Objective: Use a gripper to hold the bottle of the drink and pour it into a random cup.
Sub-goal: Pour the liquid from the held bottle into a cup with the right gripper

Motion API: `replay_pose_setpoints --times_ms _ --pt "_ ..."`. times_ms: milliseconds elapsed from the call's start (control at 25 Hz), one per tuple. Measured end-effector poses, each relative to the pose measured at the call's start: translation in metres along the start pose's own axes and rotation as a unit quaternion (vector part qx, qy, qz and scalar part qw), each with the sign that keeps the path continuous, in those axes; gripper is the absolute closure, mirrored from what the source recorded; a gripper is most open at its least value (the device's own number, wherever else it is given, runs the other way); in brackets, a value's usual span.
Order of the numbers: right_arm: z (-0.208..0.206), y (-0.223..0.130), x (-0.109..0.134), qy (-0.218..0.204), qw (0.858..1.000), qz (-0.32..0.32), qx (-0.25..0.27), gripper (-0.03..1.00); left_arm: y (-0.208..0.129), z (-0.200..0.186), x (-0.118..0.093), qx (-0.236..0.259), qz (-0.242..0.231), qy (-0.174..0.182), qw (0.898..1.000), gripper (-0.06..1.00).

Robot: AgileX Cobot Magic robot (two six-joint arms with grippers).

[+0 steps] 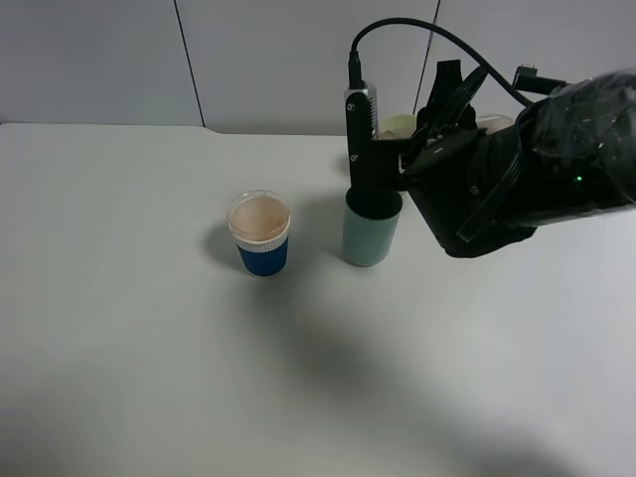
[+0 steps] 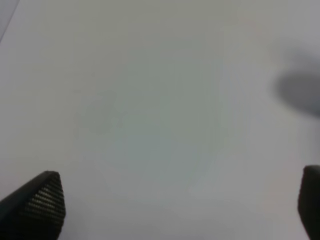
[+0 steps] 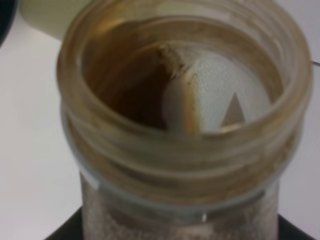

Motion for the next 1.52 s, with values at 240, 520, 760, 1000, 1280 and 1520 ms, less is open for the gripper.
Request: replay_pose_setpoints --times_ms 240,520,760,1000,1280,1520 --pt "0.000 -0.002 -0.001 -0.003 1.000 -0.024 0.008 0.59 0.000 0.000 0.000 0.000 0.000 0.000 1.000 0.02" --pt "0.000 -0.002 -0.001 -0.003 0.999 -0.036 0.008 0.59 0.000 0.000 0.000 0.000 0.000 0.000 1.000 0.02" --pt "0.000 -0.003 -0.001 -0.003 0.999 -0.038 0.010 0.59 0.000 0.000 0.000 0.000 0.000 0.000 1.000 0.02" --pt "0.000 -0.008 -0.002 -0.008 0.999 -0.034 0.030 0.59 0.000 0.000 0.000 0.000 0.000 0.000 1.000 0.02" --pt "-0.001 -0.013 -0.003 -0.010 0.998 -0.027 0.049 0.59 0.000 0.000 0.000 0.000 0.000 0.000 1.000 0.02" --pt "-0.001 -0.016 -0.004 -0.014 0.998 -0.027 0.060 0.59 0.000 0.000 0.000 0.000 0.000 0.000 1.000 0.02"
Point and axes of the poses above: a point on each arm's last joint axis where the gripper is mounted, z pointing out along that axis toward the gripper, x along the wrist's bending axis when the last joint is at zero, y = z × x, the point moved 4 cm from there along z, pointing out along that axis toward the gripper, and after that the axes turned 6 degrees about -z, right-handed, at the moved point
